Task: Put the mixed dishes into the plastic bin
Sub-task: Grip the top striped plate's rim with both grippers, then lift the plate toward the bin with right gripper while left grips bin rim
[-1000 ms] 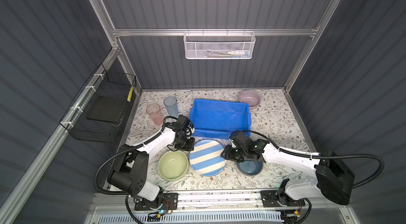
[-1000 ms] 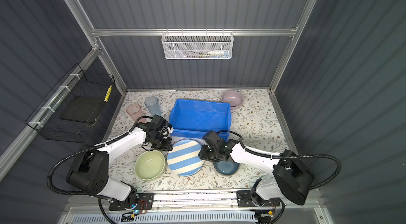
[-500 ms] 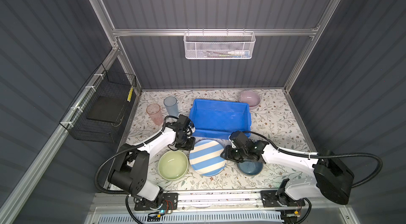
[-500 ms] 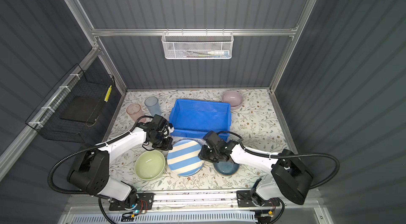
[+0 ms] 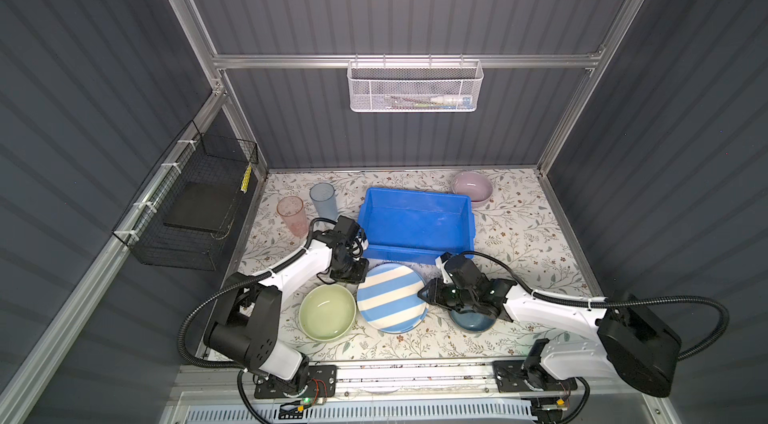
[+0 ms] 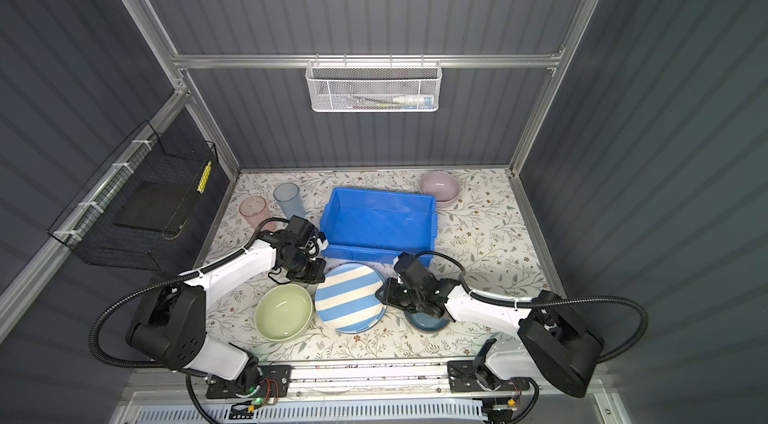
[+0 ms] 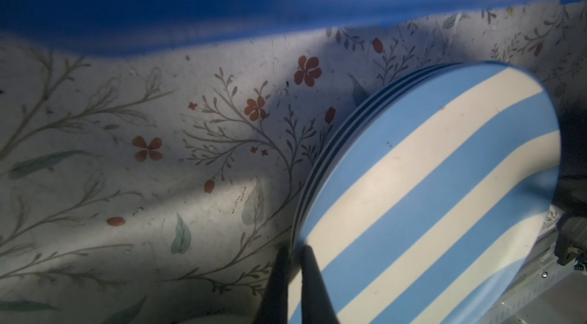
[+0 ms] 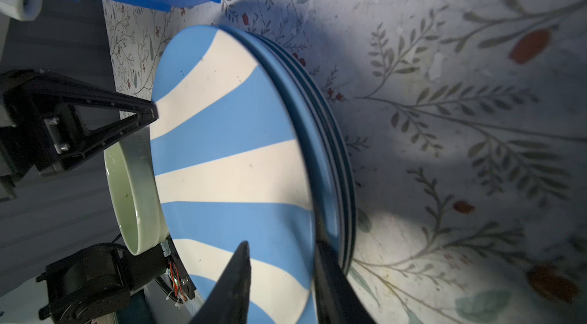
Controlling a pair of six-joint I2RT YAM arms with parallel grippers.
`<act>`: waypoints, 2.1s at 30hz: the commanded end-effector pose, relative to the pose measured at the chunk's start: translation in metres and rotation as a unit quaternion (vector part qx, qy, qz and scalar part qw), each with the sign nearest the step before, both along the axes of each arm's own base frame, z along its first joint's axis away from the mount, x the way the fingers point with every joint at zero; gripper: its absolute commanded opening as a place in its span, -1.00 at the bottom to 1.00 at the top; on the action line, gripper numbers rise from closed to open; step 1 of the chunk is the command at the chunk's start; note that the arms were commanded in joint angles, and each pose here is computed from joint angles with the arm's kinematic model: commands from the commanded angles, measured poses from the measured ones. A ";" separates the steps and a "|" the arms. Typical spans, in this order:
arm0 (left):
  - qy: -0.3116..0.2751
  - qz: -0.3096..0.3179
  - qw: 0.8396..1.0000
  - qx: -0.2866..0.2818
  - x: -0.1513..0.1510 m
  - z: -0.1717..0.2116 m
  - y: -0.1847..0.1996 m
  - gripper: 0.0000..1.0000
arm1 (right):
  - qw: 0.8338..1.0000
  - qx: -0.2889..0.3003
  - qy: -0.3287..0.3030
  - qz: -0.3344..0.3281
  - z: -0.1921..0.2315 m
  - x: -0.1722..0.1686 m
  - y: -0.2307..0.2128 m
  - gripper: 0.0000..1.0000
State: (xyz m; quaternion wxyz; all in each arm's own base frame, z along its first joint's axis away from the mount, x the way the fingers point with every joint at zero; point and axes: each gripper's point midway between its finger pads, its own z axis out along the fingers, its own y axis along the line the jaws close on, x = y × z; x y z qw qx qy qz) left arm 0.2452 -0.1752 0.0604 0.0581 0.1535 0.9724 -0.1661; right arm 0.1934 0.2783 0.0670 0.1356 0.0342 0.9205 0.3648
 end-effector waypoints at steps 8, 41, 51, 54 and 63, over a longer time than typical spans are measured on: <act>0.056 -0.012 0.998 0.009 -0.021 -0.026 -0.007 -0.90 | 0.990 0.083 -0.101 0.056 0.056 0.003 0.026 -0.29; 0.021 -0.008 1.000 0.008 -0.010 0.004 -0.008 -0.80 | 0.997 -0.002 -0.072 0.027 0.048 0.013 0.002 -0.90; -0.021 -0.003 1.000 0.009 0.000 0.043 -0.005 -0.28 | 0.994 0.015 -0.092 0.055 0.084 0.014 0.001 -0.97; -0.038 0.002 0.999 0.010 0.006 0.054 -0.004 -0.22 | 0.993 0.029 -0.098 0.058 0.100 0.017 0.000 -0.98; -0.107 0.041 0.993 0.026 0.040 0.080 0.001 -0.17 | 0.991 0.039 -0.122 0.043 0.142 0.046 -0.023 -0.98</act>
